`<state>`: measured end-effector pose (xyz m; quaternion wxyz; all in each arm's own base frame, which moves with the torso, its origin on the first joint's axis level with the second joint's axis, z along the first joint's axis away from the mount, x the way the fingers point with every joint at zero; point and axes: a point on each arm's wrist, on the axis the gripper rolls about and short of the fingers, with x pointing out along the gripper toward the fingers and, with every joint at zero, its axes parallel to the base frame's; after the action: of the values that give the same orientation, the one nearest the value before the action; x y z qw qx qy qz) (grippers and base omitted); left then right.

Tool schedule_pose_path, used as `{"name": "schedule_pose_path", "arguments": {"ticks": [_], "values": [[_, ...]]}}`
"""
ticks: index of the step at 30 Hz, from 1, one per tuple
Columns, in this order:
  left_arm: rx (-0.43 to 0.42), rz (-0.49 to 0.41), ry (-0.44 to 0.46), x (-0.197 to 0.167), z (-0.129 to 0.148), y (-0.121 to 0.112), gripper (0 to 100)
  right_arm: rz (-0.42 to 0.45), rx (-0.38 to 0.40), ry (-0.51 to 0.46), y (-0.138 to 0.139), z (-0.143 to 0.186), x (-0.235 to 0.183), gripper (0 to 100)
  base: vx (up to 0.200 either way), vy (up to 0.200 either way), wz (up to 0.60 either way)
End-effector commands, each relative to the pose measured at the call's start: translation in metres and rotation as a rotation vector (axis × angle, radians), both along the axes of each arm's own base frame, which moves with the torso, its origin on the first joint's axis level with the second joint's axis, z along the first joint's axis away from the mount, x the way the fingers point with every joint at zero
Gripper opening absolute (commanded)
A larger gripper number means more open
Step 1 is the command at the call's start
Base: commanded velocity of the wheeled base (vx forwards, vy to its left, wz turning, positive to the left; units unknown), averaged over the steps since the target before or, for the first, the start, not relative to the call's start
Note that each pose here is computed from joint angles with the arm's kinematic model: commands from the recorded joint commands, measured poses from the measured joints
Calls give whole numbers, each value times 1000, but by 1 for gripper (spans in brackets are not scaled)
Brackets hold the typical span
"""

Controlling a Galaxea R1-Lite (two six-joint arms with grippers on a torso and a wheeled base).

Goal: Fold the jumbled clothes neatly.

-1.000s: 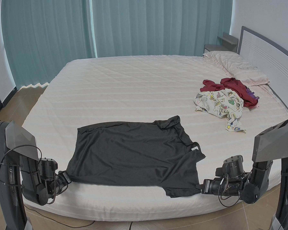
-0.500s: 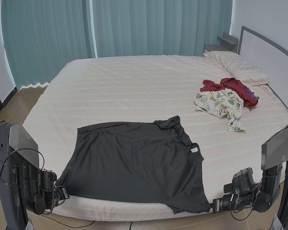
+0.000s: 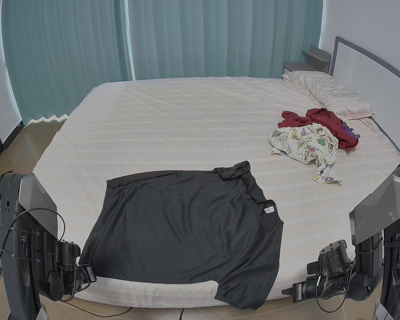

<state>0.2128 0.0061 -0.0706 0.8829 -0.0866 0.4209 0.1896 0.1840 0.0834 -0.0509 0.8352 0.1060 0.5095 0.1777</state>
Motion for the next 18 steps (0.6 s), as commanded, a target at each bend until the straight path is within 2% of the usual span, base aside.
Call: {"name": "schedule_pose_path", "arguments": {"ticks": [1, 8, 18], "values": [[-2, -3, 9, -1, -2, -1, 100, 3, -5, 11, 0, -5, -2, 100, 0, 0, 0], [-9, 3, -51, 1, 7, 0, 100, -74, 36, -108, -3, 4, 10, 100, 0, 0, 0], [-57, -19, -258, 5, 55, 4, 100, -173, 88, -216, -17, 22, 25, 100, 0, 0, 0]]}}
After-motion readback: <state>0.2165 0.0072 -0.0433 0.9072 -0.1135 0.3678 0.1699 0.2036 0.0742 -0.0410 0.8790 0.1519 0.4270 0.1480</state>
